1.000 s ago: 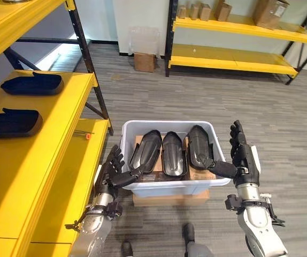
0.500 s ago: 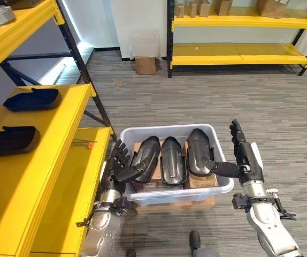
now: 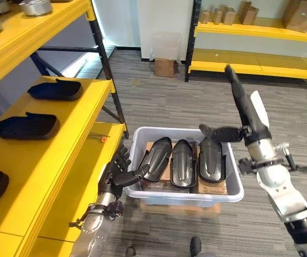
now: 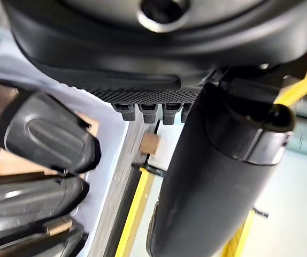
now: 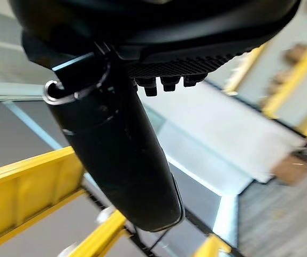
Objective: Move parts from the plastic box to the shelf.
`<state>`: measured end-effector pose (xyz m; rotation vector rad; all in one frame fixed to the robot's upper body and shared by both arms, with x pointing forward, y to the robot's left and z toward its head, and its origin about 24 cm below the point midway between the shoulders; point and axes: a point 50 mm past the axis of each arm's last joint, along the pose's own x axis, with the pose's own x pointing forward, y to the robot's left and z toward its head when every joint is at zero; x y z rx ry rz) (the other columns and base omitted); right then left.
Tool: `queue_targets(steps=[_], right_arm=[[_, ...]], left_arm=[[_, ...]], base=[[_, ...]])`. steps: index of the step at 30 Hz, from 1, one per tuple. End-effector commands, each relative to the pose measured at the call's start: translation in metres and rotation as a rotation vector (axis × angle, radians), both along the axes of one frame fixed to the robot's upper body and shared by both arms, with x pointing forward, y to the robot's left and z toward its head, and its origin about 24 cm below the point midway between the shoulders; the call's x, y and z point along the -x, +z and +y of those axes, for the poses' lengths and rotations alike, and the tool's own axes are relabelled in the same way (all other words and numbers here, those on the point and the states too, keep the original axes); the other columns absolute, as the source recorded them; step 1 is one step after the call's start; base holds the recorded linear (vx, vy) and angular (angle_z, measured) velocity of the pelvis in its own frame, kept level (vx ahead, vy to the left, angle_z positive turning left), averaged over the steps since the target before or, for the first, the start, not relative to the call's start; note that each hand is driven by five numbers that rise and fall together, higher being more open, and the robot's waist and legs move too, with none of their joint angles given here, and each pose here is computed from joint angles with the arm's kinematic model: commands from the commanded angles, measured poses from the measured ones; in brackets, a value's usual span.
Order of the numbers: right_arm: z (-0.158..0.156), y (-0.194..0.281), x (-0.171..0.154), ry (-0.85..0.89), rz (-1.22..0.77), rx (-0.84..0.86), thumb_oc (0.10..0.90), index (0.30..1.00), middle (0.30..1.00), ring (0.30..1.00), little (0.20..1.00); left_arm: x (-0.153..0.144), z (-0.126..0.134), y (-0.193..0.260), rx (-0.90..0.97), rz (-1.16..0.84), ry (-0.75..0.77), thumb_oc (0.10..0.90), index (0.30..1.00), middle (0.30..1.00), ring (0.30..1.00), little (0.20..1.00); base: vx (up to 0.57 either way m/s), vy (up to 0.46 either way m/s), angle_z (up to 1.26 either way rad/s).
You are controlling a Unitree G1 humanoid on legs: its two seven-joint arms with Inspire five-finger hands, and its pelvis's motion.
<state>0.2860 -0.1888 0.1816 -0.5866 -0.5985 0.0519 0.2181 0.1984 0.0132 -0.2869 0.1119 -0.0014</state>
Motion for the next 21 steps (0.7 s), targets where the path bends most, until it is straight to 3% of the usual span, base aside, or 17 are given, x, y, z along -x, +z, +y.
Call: queue_targets(steps=[1, 11, 21], right_arm=[[-0.003, 0.02, -0.007, -0.031, -0.061, 0.048, 0.9, 1.0, 1.0, 1.0, 1.0], [-0.007, 0.008, -0.025, -0.181, -0.029, 0.063, 0.9, 1.0, 1.0, 1.0, 1.0], [-0.008, 0.023, -0.023, -0.305, -0.117, 0.051, 0.9, 1.0, 1.0, 1.0, 1.0]], left_arm=[[-0.019, 0.009, 0.044, 0.05, -0.205, -0.054, 0.9, 1.0, 1.0, 1.0, 1.0], [-0.035, 0.009, 0.112, -0.008, -0.507, 0.005, 0.9, 1.0, 1.0, 1.0, 1.0], [-0.038, 0.009, 0.134, -0.001, -0.609, 0.08, 0.9, 1.0, 1.0, 1.0, 1.0]], base=[[0.04, -0.048, 0.2], [-0.11, -0.073, 0.13], [-0.13, 0.029, -0.05]])
